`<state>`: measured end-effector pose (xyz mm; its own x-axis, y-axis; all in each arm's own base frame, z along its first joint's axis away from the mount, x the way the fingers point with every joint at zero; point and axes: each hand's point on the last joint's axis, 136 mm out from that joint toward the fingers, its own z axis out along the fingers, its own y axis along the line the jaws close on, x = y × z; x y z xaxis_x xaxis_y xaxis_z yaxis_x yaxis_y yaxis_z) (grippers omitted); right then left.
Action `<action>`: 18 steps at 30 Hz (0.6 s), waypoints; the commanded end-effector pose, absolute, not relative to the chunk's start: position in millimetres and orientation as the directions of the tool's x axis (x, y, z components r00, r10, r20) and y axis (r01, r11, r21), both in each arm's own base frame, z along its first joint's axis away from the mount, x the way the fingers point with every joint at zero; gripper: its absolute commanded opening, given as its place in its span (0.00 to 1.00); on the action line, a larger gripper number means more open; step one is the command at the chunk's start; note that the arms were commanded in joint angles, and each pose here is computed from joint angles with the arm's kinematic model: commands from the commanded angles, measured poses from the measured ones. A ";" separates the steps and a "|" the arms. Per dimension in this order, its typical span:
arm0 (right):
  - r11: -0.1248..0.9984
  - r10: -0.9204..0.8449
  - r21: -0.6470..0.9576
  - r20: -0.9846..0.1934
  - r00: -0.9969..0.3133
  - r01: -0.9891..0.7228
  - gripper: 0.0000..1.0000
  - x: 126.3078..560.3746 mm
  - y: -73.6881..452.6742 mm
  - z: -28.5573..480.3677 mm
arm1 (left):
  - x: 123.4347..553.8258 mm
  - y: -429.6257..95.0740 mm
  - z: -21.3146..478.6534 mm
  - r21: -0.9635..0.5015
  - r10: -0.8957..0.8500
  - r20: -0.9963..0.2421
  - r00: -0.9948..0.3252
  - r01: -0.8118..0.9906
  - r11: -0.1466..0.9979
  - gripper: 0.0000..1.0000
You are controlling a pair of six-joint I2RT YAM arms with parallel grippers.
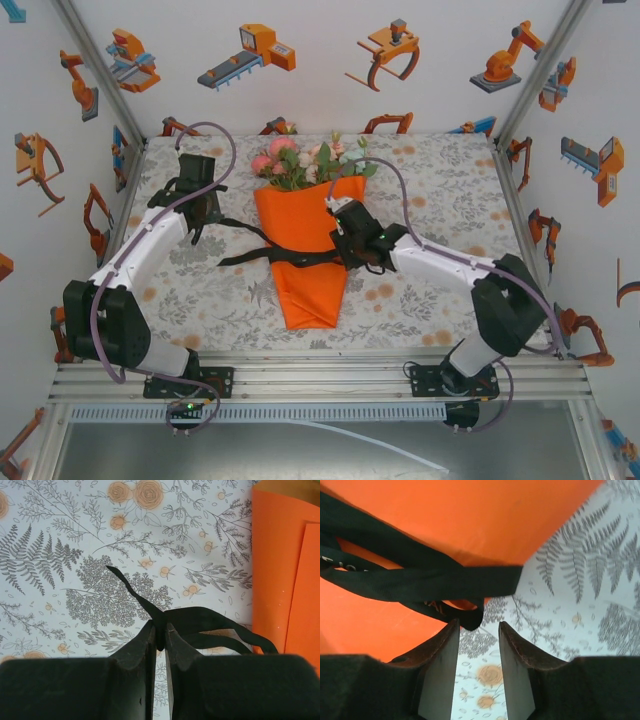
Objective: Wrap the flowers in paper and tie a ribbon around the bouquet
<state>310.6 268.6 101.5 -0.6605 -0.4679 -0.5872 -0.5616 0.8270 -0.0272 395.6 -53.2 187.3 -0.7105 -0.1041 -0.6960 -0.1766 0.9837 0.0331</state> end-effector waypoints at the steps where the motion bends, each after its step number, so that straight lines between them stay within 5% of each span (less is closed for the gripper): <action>1: 0.700 -0.618 -0.104 -0.585 -0.525 -0.707 0.38 315.0 287.3 106.1 | 398.5 -58.7 189.1 0.013 -0.096 -0.698 -0.710 -0.147 0.989 0.19; 13: 0.692 -0.586 -0.032 -0.607 -0.536 -0.721 0.35 322.6 297.7 110.8 | 398.6 -64.1 193.0 -0.003 -0.085 -0.700 -0.709 -0.117 0.993 0.21; 18: 0.716 -0.563 0.006 -0.588 -0.581 -0.698 0.16 324.6 301.7 94.2 | 397.8 -65.7 196.1 -0.013 -0.087 -0.703 -0.706 -0.109 0.994 0.36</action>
<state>320.2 293.3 94.1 -0.5586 -0.5948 -0.5781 -0.7109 0.7024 -0.0359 394.9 -63.2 184.9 -0.7254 -0.0889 -0.6826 -0.1252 0.9921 0.0038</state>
